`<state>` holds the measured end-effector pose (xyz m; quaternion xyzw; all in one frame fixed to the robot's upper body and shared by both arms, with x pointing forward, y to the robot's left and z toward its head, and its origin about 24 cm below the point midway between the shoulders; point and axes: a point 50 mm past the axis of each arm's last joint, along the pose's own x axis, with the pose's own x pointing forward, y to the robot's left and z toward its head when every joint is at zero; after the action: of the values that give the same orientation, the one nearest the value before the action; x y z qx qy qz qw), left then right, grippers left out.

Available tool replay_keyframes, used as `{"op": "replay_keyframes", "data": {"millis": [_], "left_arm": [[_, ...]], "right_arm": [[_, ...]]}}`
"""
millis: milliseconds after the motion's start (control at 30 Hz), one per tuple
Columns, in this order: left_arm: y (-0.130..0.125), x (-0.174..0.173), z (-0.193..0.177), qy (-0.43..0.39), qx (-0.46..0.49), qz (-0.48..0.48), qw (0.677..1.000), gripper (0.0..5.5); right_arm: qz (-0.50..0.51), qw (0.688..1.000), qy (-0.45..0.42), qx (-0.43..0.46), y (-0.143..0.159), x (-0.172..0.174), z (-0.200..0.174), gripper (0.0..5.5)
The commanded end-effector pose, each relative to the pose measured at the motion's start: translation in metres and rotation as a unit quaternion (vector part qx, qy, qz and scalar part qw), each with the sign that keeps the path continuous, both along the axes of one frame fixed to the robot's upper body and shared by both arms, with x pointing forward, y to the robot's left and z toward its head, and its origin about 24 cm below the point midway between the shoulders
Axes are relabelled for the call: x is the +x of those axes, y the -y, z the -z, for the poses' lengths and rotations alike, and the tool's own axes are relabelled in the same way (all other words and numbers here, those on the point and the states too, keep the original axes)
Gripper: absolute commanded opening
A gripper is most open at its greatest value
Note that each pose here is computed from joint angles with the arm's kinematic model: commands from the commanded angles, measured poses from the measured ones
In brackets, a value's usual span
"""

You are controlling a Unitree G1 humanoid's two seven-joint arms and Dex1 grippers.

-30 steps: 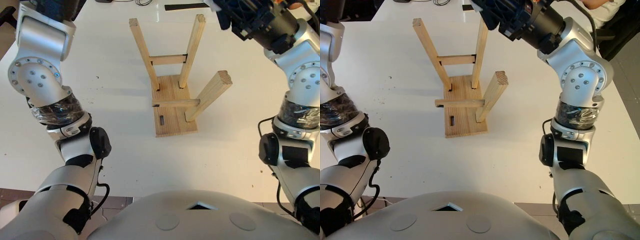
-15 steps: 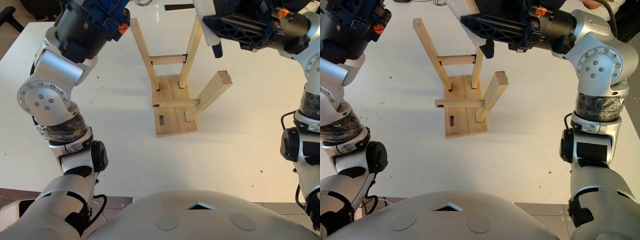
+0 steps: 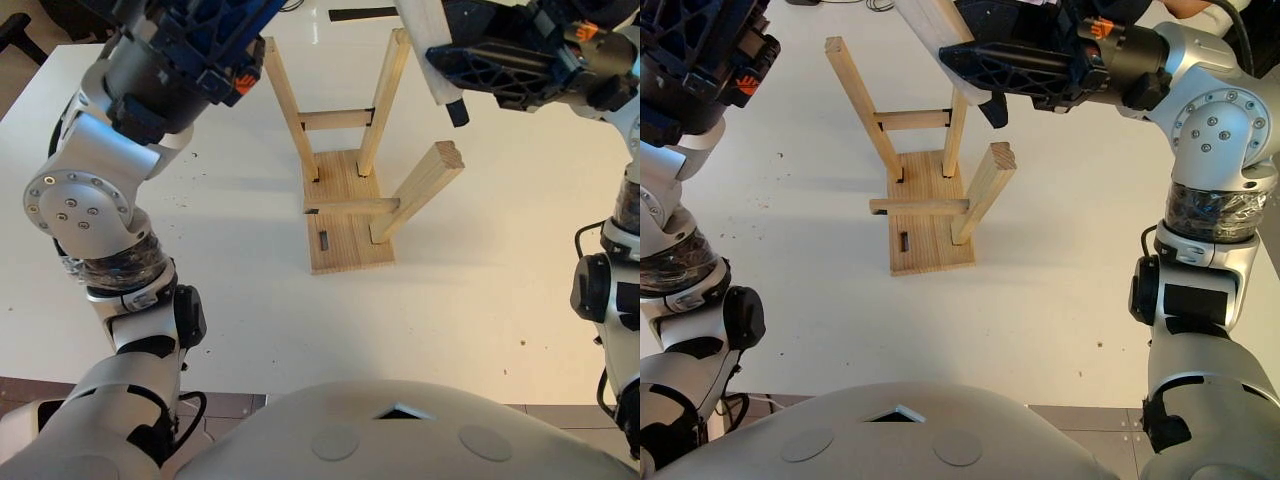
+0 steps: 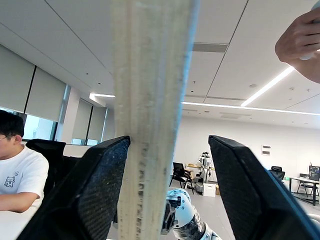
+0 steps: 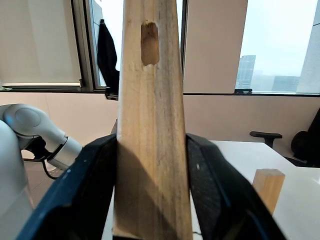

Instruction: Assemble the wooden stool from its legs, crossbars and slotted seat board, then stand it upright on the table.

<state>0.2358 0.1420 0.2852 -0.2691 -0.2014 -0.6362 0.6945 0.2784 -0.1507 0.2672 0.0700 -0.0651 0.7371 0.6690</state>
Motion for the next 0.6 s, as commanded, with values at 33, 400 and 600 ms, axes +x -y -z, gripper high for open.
{"op": "replay_keyframes", "data": {"millis": [33,400,600], "left_arm": [[0.001,0.001,-0.005,0.013,0.013,0.006,1.0,2.93],[0.005,0.002,-0.003,0.029,0.05,0.024,0.998,2.93],[0.002,0.003,-0.002,0.038,0.055,0.021,0.998,2.59]], "right_arm": [[-0.004,0.999,0.022,-0.022,-0.001,0.0,-0.005,2.05],[-0.024,0.998,0.015,-0.064,-0.001,0.001,0.005,2.05],[-0.027,0.997,0.013,-0.071,-0.001,0.002,0.005,2.05]]}}
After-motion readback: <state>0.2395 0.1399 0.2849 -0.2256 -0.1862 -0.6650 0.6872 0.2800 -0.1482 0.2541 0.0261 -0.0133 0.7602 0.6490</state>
